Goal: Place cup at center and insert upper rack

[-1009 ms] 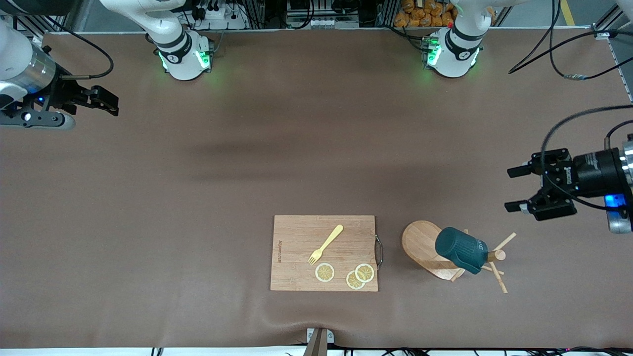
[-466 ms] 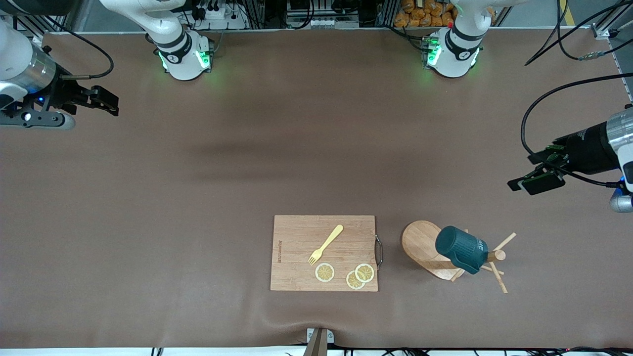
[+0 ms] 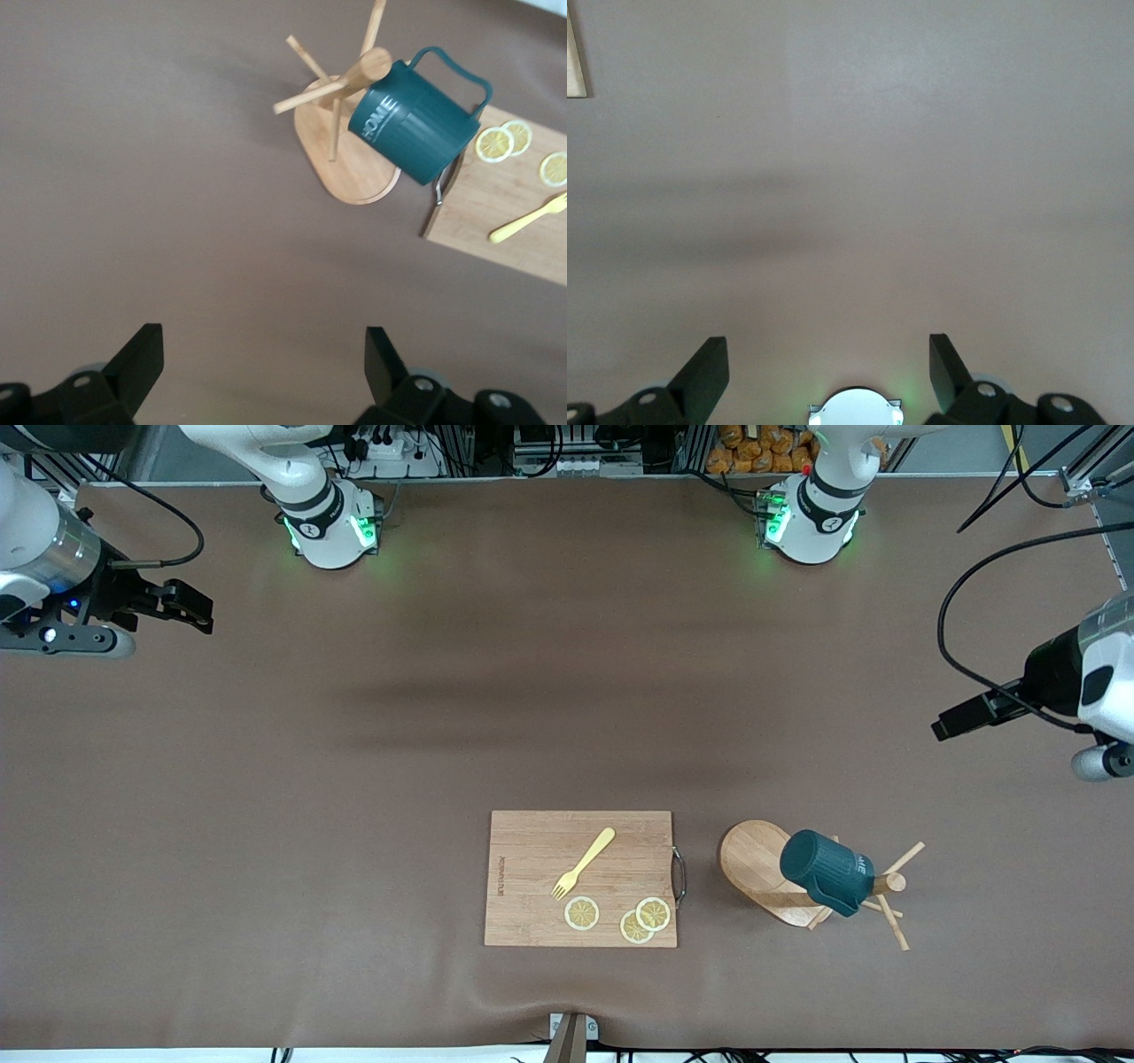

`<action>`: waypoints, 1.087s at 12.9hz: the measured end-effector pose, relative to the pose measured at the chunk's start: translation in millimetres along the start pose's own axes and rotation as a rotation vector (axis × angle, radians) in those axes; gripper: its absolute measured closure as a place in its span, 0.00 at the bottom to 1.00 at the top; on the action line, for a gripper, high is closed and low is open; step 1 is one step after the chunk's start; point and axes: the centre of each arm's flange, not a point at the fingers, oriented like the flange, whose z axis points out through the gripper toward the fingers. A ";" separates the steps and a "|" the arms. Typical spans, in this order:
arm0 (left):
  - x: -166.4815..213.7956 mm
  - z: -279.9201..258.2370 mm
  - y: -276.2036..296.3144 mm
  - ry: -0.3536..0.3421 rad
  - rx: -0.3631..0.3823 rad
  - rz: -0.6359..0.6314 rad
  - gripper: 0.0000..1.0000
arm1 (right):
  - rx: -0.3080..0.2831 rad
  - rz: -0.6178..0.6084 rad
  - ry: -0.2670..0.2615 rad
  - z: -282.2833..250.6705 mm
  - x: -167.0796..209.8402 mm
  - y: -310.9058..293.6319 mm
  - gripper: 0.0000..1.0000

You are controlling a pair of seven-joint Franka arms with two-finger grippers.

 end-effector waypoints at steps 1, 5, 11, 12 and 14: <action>-6.4 -6.6 -10.3 0.006 0.004 0.004 0.00 | 0.001 -0.001 0.003 0.1 0.4 -0.6 0.00; -32.4 -17.0 -41.8 0.048 0.011 0.073 0.00 | 0.003 -0.001 0.008 0.6 1.3 -1.5 0.00; -54.5 -4.5 -52.3 0.061 0.019 0.108 0.00 | 0.035 0.004 0.002 3.5 1.6 -3.2 0.00; -58.2 -4.5 -52.3 0.061 0.019 0.110 0.00 | 0.053 0.007 0.005 5.5 2.8 -3.2 0.00; -66.4 -6.6 -55.5 0.063 0.018 0.110 0.00 | 0.066 0.001 0.010 5.6 3.6 -2.0 0.00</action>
